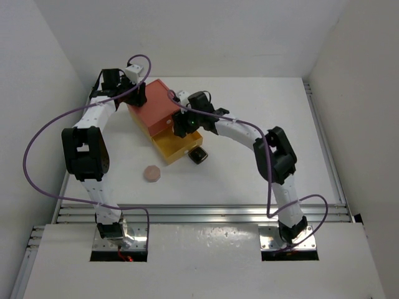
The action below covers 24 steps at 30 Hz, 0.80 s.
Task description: Organize the makeup
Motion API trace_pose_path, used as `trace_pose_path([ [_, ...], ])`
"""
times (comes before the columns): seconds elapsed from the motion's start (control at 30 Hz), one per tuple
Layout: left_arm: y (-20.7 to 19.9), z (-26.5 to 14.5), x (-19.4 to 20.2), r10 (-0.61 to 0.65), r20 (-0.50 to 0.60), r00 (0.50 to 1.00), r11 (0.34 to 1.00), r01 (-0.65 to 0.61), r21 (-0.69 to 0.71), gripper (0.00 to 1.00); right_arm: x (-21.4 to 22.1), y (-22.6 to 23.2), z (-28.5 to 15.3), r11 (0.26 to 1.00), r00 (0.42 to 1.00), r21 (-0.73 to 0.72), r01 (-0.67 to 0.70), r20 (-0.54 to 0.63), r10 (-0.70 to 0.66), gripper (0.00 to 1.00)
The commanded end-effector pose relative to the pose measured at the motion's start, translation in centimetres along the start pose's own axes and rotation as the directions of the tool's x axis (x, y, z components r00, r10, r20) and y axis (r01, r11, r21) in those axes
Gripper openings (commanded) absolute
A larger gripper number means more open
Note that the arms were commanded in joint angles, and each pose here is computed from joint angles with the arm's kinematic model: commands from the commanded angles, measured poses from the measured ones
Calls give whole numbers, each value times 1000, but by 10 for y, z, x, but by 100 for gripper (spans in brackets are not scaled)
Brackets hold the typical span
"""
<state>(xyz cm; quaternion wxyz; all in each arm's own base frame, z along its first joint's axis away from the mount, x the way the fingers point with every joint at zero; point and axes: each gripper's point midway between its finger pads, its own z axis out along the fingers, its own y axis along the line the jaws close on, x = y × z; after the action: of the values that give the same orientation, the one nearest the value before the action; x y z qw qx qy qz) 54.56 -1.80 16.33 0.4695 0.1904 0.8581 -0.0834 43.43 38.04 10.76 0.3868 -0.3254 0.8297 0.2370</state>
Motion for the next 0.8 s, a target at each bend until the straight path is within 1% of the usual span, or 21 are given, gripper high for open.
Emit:
trace_pose_path([
  [0.0,-19,8,113,-139,-333,933,987,157,28,60,6,-2,15,999,999,-35,-34,-17,33,21],
  [0.07,-19,8,113,-148,-333,931,986,166,25,60,13,-3,25,999,999,-36,-29,-31,28,25],
  [0.13,-19,8,113,-148,-333,931,986,166,25,60,20,-4,33,999,998,-36,-33,-51,31,34],
  [0.17,-19,8,113,-148,-333,931,986,166,25,60,18,-6,35,999,998,-35,-33,-48,32,42],
  [0.23,-19,8,113,-148,-333,931,986,166,25,60,28,-7,40,999,997,-31,-40,-73,37,49],
  [0.27,-19,8,113,-148,-333,931,986,166,25,60,27,-9,41,999,997,-28,-39,-71,37,60],
  [0.3,-19,8,113,-148,-333,931,986,166,25,60,26,-8,41,999,997,-27,-33,-69,31,67],
  [0.33,-19,8,113,-148,-333,931,986,166,25,60,26,-7,41,999,997,-26,-32,-69,30,67],
  [0.37,-19,8,113,-148,-333,931,986,166,25,60,25,-7,40,999,997,-25,-28,-67,27,73],
  [0.4,-19,8,113,-148,-333,931,986,166,25,60,24,-7,39,999,998,-25,-27,-64,26,73],
  [0.5,-19,8,113,-148,-333,931,986,166,25,60,16,-9,35,1000,999,-20,-24,-43,23,78],
  [0.53,-19,8,113,-148,-333,931,986,166,25,60,4,-8,31,1000,1000,-22,-18,-9,18,78],
  [0.57,-19,8,113,-148,-333,931,986,166,25,60,2,-5,30,1000,1000,-25,-18,-3,18,80],
  [0.7,-16,8,110,-146,-328,933,987,159,15,60,-28,-1,13,999,997,-36,-28,74,30,80],
  [0.73,-16,6,106,-143,-319,937,988,155,14,60,-20,3,12,999,997,-38,-37,63,39,80],
  [0.77,-13,6,100,-128,-307,943,990,140,15,60,-43,7,-6,999,992,-41,-27,123,32,80],
])
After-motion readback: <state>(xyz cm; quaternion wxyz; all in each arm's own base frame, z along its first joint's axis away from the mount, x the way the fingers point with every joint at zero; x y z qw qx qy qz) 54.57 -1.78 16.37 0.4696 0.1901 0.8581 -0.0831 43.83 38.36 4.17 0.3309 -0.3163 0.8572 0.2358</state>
